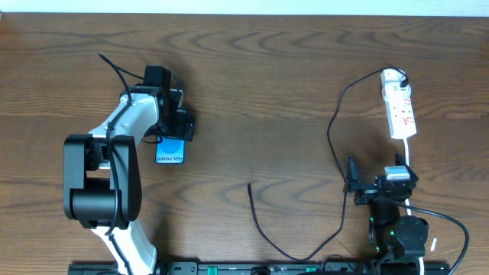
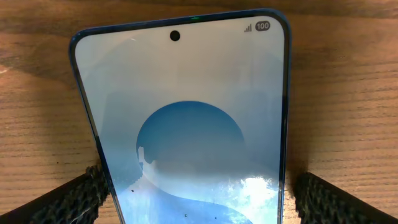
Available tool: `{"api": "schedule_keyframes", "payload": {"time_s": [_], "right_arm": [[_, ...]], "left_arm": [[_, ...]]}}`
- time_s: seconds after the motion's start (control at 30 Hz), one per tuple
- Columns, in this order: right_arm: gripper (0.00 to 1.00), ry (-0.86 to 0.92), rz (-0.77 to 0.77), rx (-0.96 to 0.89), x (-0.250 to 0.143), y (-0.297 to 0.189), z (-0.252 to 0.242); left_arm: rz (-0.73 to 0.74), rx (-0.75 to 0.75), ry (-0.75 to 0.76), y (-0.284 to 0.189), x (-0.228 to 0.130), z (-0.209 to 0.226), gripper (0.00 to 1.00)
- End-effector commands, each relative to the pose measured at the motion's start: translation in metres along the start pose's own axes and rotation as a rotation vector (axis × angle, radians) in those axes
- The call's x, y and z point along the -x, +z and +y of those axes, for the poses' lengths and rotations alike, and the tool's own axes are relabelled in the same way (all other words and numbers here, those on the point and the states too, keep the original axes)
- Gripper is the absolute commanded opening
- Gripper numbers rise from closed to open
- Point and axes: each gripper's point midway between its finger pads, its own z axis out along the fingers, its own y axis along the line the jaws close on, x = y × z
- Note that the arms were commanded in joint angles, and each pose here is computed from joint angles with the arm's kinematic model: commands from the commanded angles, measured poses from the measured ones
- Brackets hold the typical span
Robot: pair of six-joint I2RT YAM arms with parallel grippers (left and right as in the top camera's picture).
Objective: Plug charger to phone and switch on socket
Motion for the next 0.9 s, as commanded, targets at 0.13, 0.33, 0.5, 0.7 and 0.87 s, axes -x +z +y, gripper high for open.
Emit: {"api": "schedule_keyframes", "payload": {"time_s": [0.13, 0.33, 0.5, 0.7, 0.87], "right_arm": [[0.99, -0.012, 0.001, 0.002, -0.0006, -0.0002, 0.0009], [0.99, -0.012, 0.001, 0.002, -0.0006, -0.0002, 0.0009], [0.99, -0.012, 0.001, 0.002, -0.0006, -0.0002, 0.0009], [0.99, -0.012, 0.001, 0.002, -0.0006, -0.0002, 0.0009], [0.99, -0.012, 0.001, 0.002, -0.0006, -0.0002, 0.0009]], "left_arm": [[0.039, 0.029, 0.008, 0.0097, -0.0124, 0.0053, 0.9], [0.039, 0.029, 0.009, 0.0097, -0.0124, 0.0053, 0.86], [0.041, 0.029, 0.008, 0.0097, -0.0128, 0.0053, 0.86], [0.043, 0.029, 0.008, 0.0097, -0.0135, 0.0054, 0.86], [0.047, 0.028, 0.008, 0.0096, -0.0143, 0.0052, 0.87]]}}
